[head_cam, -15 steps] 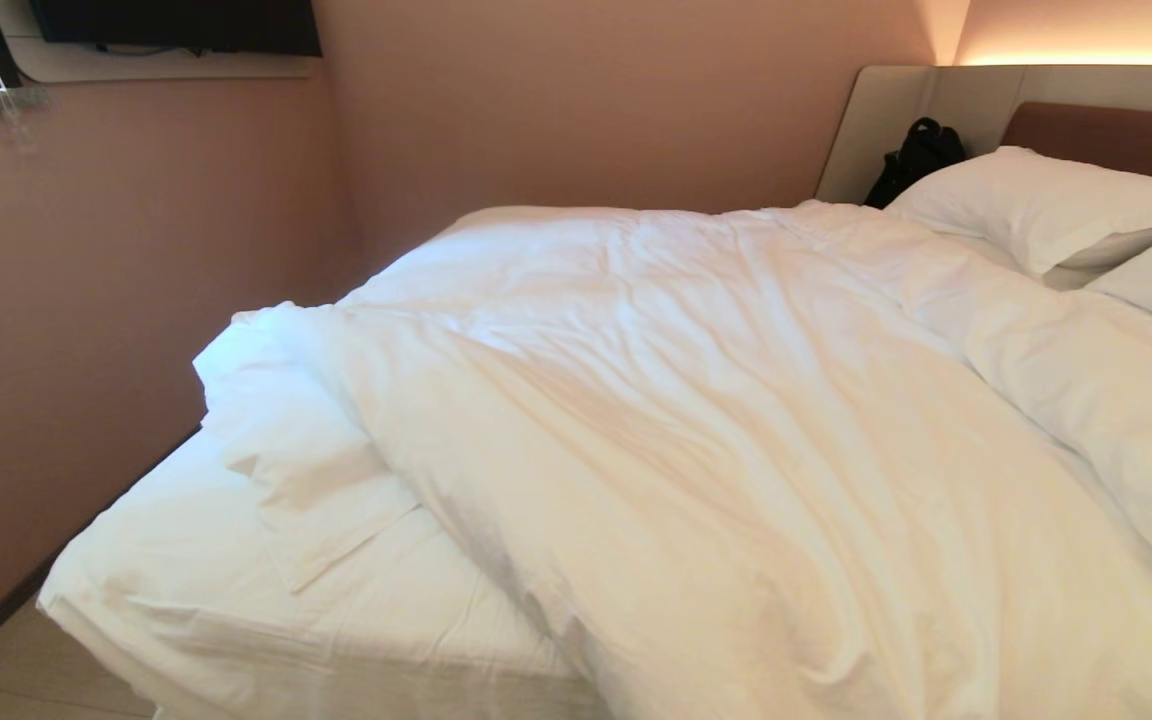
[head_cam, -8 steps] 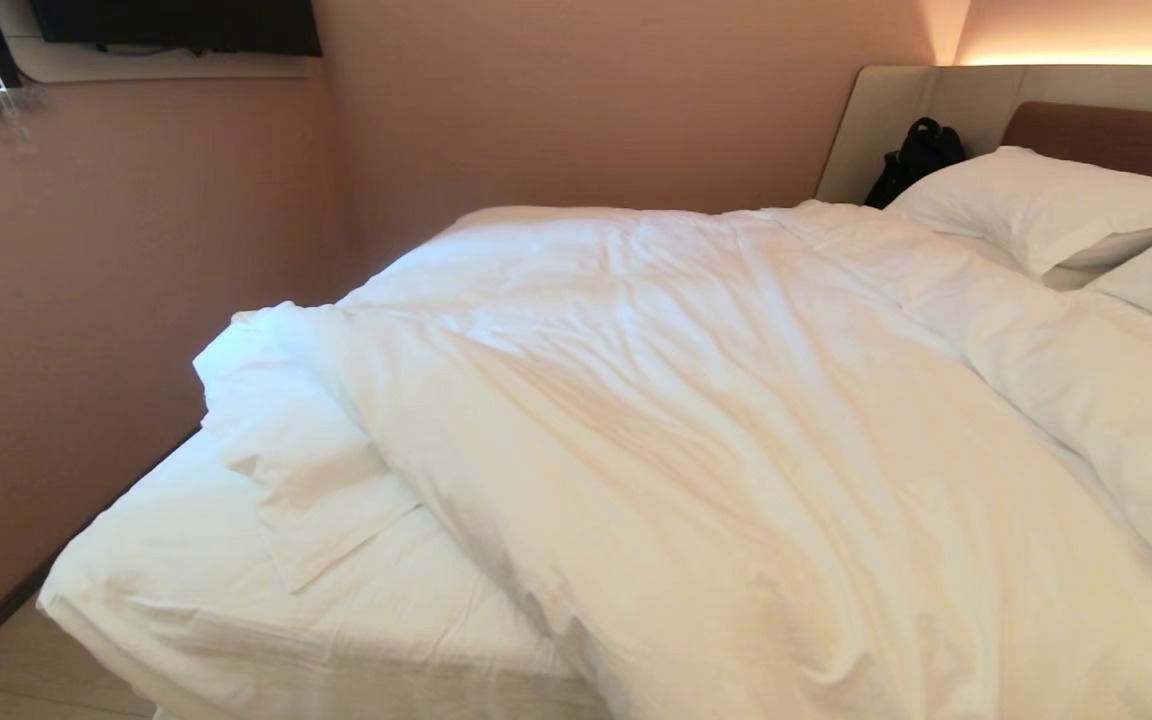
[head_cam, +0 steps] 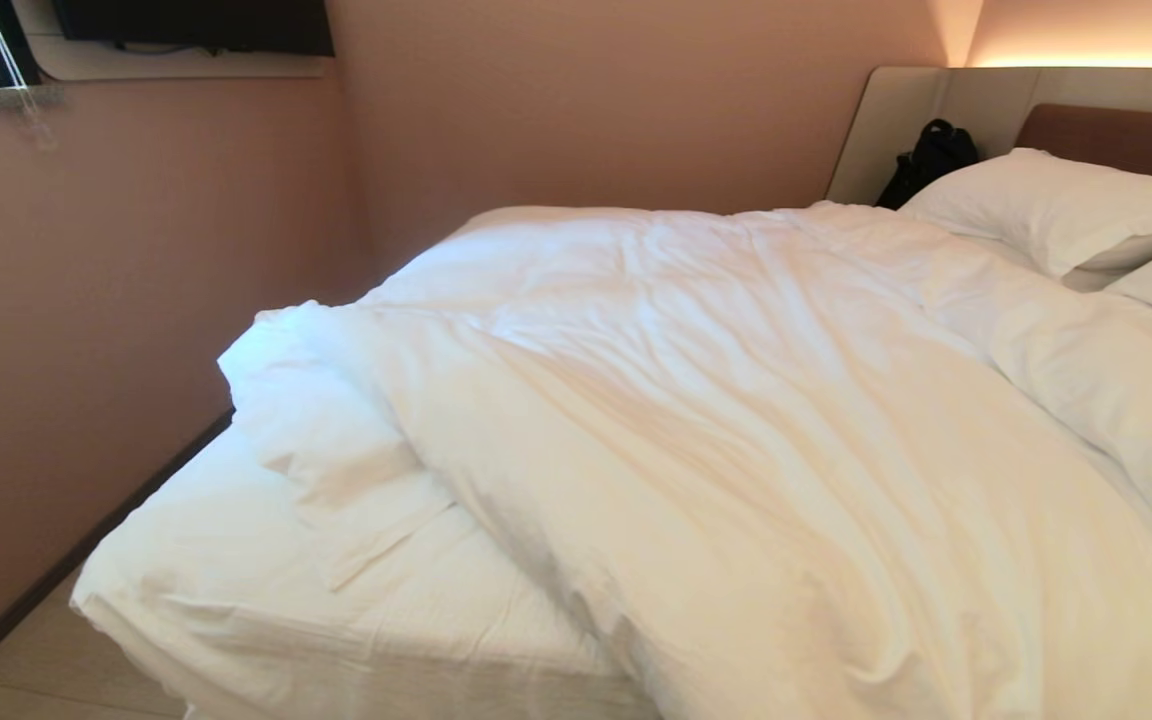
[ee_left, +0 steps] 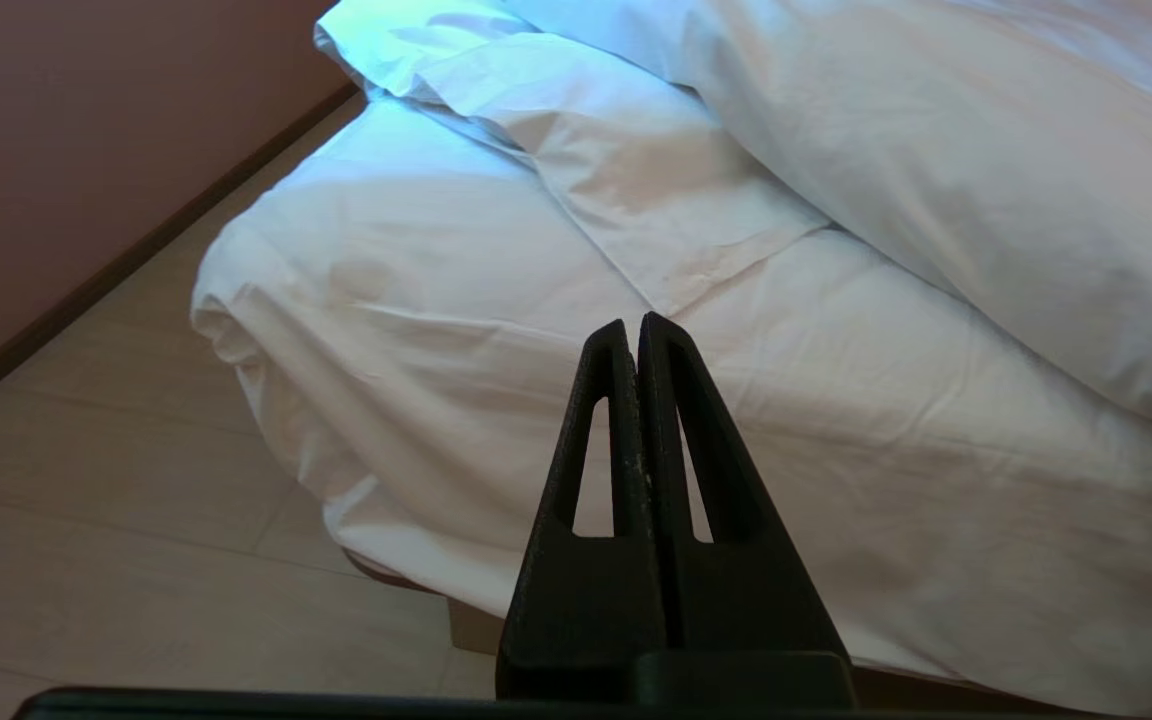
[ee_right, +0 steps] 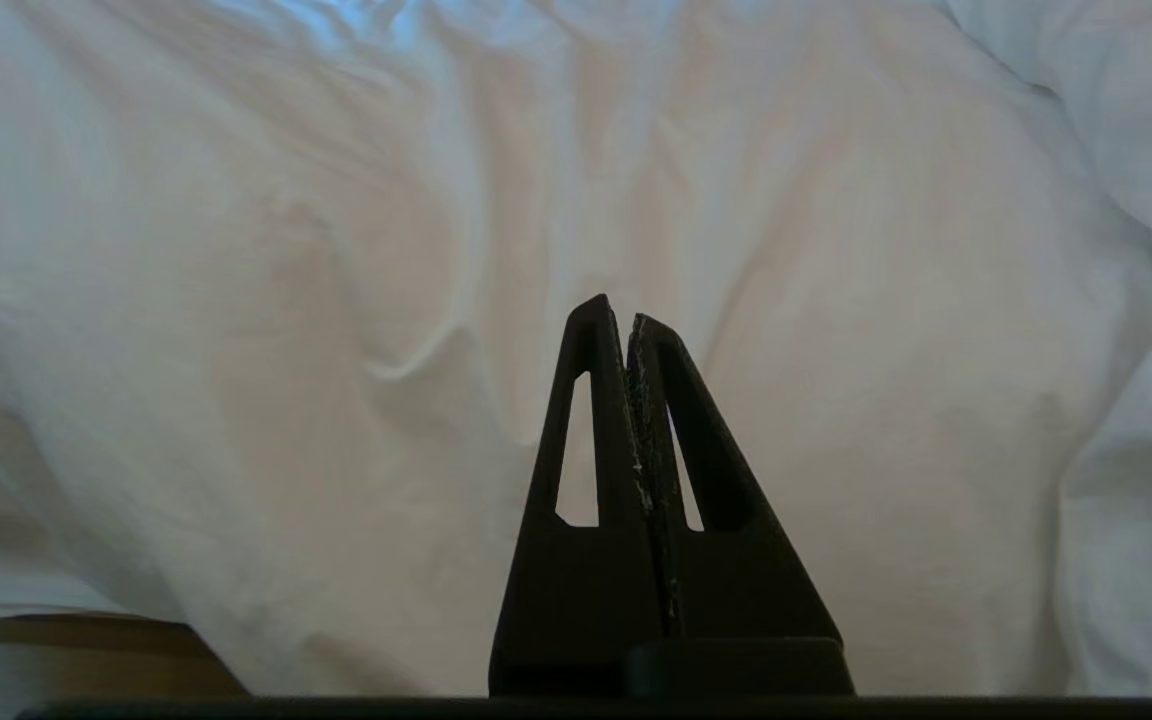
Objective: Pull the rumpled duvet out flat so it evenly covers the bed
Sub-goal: Hold the folded corner of the quilt
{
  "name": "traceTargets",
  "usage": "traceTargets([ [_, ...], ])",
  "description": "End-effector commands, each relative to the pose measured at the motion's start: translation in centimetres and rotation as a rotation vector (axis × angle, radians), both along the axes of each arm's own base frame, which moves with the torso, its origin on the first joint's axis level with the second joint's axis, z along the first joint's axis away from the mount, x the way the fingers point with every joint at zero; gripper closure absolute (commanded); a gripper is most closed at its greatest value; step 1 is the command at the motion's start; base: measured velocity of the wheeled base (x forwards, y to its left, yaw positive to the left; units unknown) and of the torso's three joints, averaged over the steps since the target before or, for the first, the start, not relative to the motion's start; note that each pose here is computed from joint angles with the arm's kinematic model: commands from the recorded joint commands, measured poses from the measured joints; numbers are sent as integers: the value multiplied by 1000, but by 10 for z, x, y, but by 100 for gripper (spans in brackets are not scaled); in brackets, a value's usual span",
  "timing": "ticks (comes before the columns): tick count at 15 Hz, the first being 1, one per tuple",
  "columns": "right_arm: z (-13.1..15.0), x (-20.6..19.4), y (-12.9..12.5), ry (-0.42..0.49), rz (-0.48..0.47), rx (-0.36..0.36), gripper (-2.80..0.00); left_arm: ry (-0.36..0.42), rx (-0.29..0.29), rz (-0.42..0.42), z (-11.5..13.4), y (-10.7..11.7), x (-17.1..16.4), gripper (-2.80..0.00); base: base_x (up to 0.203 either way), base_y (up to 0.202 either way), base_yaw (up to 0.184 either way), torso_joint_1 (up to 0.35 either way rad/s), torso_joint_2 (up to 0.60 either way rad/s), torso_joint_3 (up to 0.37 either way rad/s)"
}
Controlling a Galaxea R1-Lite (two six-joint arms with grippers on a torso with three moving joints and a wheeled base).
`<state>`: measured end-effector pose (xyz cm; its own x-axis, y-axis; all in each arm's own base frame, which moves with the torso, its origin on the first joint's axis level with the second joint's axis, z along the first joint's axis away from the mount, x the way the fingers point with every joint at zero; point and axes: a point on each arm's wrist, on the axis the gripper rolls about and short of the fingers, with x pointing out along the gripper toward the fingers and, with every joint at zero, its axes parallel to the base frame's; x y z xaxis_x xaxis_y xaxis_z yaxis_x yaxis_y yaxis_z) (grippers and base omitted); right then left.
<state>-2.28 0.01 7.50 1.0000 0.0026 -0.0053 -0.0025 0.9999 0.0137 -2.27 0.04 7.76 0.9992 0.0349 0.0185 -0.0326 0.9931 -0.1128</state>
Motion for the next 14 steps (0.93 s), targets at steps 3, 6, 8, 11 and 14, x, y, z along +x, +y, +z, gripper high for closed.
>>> traceTargets([
  [3, 0, 0, 0, -1, 1, 0, 0, -1, -1, 2, 0, 0, 0, 0, 0, 194, 0, 3, 2, 1],
  [6, 0, 0, 0, -1, 1, 0, 0, 0, -1, 2, 0, 0, 0, 0, 0, 194, -1, 0, 1, 5],
  [8, 0, 0, 0, -1, 1, 0, 0, -1, -1, 2, 0, 0, 0, 0, 0, 198, -2, 4, 3, 4],
  [11, 0, 0, 0, -1, 1, 0, 0, 0, -1, 2, 0, 0, 0, 0, 0, 194, -1, 3, 2, 1],
  [14, 0, 0, 0, -1, 1, 0, 0, -1, -1, 2, 0, 0, 0, 0, 0, 195, -1, 4, 0, 3],
])
